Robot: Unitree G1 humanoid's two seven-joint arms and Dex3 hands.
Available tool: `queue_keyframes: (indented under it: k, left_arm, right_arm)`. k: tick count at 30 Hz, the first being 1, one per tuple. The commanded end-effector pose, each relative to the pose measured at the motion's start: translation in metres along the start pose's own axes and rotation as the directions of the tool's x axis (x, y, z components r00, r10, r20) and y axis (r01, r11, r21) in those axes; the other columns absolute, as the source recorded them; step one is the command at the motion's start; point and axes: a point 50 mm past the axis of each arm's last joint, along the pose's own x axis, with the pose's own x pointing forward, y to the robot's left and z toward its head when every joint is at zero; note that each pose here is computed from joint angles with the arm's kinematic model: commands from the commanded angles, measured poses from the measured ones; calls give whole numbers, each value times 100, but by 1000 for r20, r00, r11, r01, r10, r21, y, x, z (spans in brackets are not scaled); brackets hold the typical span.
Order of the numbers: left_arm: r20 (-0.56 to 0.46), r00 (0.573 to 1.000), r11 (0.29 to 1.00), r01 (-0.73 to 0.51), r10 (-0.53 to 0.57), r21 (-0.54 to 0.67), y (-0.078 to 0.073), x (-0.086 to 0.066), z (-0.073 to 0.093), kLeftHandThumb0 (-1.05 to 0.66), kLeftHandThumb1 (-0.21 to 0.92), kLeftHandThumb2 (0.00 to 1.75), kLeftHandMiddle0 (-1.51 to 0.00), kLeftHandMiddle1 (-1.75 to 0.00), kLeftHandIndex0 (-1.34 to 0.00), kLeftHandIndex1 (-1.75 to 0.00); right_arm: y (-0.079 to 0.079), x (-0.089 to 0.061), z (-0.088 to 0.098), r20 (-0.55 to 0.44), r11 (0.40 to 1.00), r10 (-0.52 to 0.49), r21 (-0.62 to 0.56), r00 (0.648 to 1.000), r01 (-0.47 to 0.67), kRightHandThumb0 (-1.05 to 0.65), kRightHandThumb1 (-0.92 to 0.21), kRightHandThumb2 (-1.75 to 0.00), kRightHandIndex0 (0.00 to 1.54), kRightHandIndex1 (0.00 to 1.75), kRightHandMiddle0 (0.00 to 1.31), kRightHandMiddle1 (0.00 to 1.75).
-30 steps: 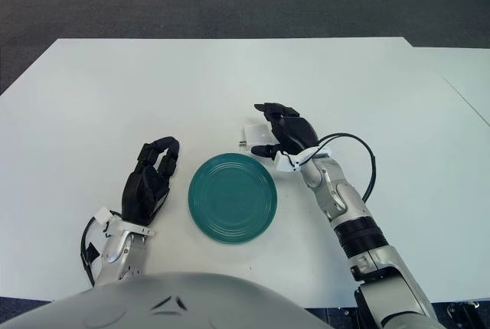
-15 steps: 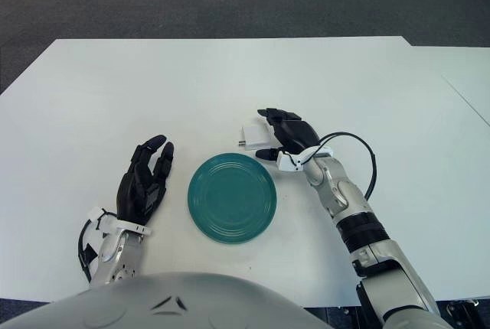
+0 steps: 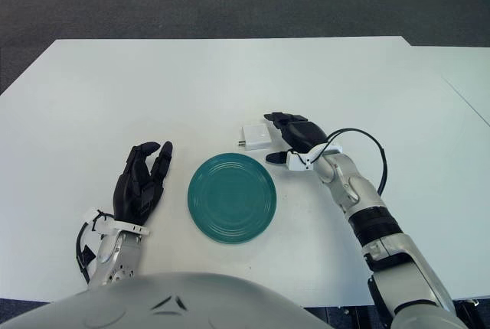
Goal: Put the charger into the plate.
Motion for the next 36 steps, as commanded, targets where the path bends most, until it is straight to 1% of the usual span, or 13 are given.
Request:
queue_keyframes:
  k: [1, 4, 6, 9, 12, 15, 18, 23, 29, 32, 34, 35, 36]
  left_arm:
    - [-31, 999, 994, -40, 37, -106, -4, -4, -16, -80, 92, 27, -29, -2, -17, -175]
    - [-36, 999, 992, -40, 36, -116, -5, -2, -16, -78, 92, 28, -30, -3, -21, -175]
    - [-45, 998, 992, -50, 45, -116, -6, -1, -16, -78, 92, 29, -32, -3, -23, -175]
    - [-52, 997, 992, -55, 50, -110, -7, 0, -17, -77, 92, 30, -33, -3, -25, -175]
    - [-73, 996, 994, -52, 44, -98, -10, 2, -21, -80, 92, 35, -29, -1, -18, -175]
    - [-82, 996, 995, -43, 36, -85, -13, 3, -24, -84, 92, 41, -27, -1, -13, -175]
    - [-73, 997, 998, -33, 29, -55, -15, 4, -24, -86, 92, 44, -27, -1, -12, -175]
    - [-49, 998, 999, -38, 38, 5, -16, 3, -24, -89, 92, 49, -33, -4, -16, -175]
    - [-48, 998, 999, -36, 37, 36, -14, 1, -27, -92, 92, 54, -30, -1, -9, -171]
    - [-50, 998, 999, -27, 28, 20, -11, 2, -29, -94, 92, 58, -23, -1, -3, -155]
    - [-60, 998, 1000, -26, 27, 5, -10, 3, -32, -96, 92, 61, -21, 0, -2, -151]
    - [-62, 998, 1000, -23, 23, 3, -9, 4, -34, -97, 92, 65, -18, -1, -1, -134]
    - [-62, 998, 1000, -14, 15, 10, -9, 5, -35, -98, 92, 66, -18, -1, -1, -128]
  right_arm:
    - [-17, 5, -4, 6, 996, 28, -80, 1000, -27, -78, -92, -46, 15, 1, 0, 44]
    - [-23, 8, -6, 1, 993, 52, -108, 999, -52, -78, -92, -48, 17, 1, 0, 46]
    - [-37, 14, 0, 11, 987, 65, -148, 998, -63, -79, -92, -50, 18, 1, 0, 47]
    - [-46, 17, 5, 20, 981, 75, -179, 997, -70, -79, -92, -51, 20, 2, 0, 49]
    - [-54, 19, 13, 33, 973, 90, -219, 995, -80, -78, -92, -53, 24, 3, 0, 51]
    - [-56, 19, 15, 39, 967, 103, -237, 994, -91, -78, -92, -53, 27, 4, 0, 52]
    - [-58, 18, 16, 43, 963, 119, -248, 992, -105, -77, -92, -54, 30, 5, 0, 53]
    - [-61, 18, 20, 55, 955, 146, -268, 988, -126, -74, -92, -52, 32, 4, 0, 53]
    - [-65, 18, 23, 58, 946, 160, -294, 985, -136, -72, -92, -51, 33, 3, 0, 52]
    - [-72, 20, 26, 53, 939, 170, -312, 984, -146, -72, -92, -49, 34, 3, 0, 50]
    - [-76, 22, 26, 49, 936, 177, -316, 983, -152, -72, -92, -47, 35, 3, 0, 49]
    - [-77, 22, 26, 47, 935, 179, -318, 983, -155, -72, -92, -46, 35, 3, 0, 48]
    - [-77, 22, 26, 45, 934, 183, -321, 982, -159, -73, -92, -46, 35, 3, 0, 48]
